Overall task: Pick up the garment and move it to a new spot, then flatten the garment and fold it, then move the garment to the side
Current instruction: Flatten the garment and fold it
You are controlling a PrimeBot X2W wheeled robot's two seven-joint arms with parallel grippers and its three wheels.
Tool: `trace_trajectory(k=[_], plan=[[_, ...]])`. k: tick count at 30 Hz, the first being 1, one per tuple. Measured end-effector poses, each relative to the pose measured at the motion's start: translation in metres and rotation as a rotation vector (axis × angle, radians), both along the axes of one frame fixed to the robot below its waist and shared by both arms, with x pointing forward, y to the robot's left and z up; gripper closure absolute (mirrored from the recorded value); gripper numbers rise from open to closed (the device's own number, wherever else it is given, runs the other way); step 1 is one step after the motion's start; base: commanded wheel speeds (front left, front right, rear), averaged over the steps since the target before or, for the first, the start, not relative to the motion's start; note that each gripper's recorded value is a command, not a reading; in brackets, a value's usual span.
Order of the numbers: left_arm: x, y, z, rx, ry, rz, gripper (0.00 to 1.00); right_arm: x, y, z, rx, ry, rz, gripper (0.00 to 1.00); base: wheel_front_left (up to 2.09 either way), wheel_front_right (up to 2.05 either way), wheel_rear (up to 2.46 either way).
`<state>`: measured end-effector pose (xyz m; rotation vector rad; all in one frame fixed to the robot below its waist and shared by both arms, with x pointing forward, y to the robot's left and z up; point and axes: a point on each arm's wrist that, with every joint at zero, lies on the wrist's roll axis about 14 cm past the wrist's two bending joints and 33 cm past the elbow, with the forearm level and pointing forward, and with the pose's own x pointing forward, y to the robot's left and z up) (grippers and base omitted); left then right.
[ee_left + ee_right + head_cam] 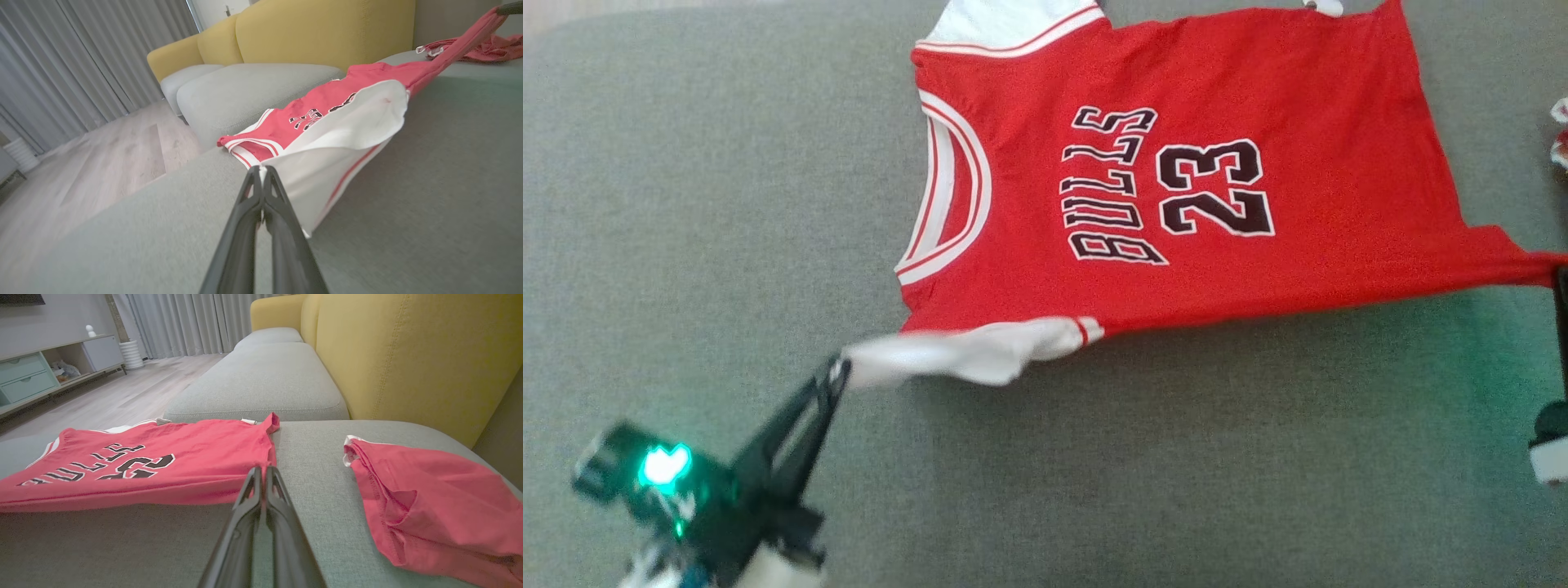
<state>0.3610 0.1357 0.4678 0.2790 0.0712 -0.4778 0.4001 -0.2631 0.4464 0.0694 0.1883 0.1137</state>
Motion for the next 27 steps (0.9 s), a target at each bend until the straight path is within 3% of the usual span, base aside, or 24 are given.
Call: trace_trajectory(k=[9,24,25,26,27], plan=[[0.097,-0.016,0.029,0.135,-0.202,-0.13,1.0,0.052,0.001,-0.005,-0.007,0.01,-0.004,1.0,0.0,0.0,0.0],[0.183,-0.032,0.009,0.255,-0.223,-0.165,1.0,0.104,0.013,-0.03,-0.035,0.062,0.038,1.0,0.0,0.0,0.0],[0.187,-0.031,0.007,0.259,-0.218,-0.158,0.88,0.106,0.014,-0.031,-0.036,0.062,0.04,0.96,0.0,0.0,0.0],[0.189,-0.03,0.003,0.262,-0.21,-0.15,0.6,0.108,0.014,-0.033,-0.038,0.065,0.041,0.66,0.0,0.0,0.0],[0.191,-0.029,0.0,0.265,-0.202,-0.145,0.0,0.11,0.014,-0.033,-0.038,0.062,0.041,0.0,0.0,0.0,0.0]])
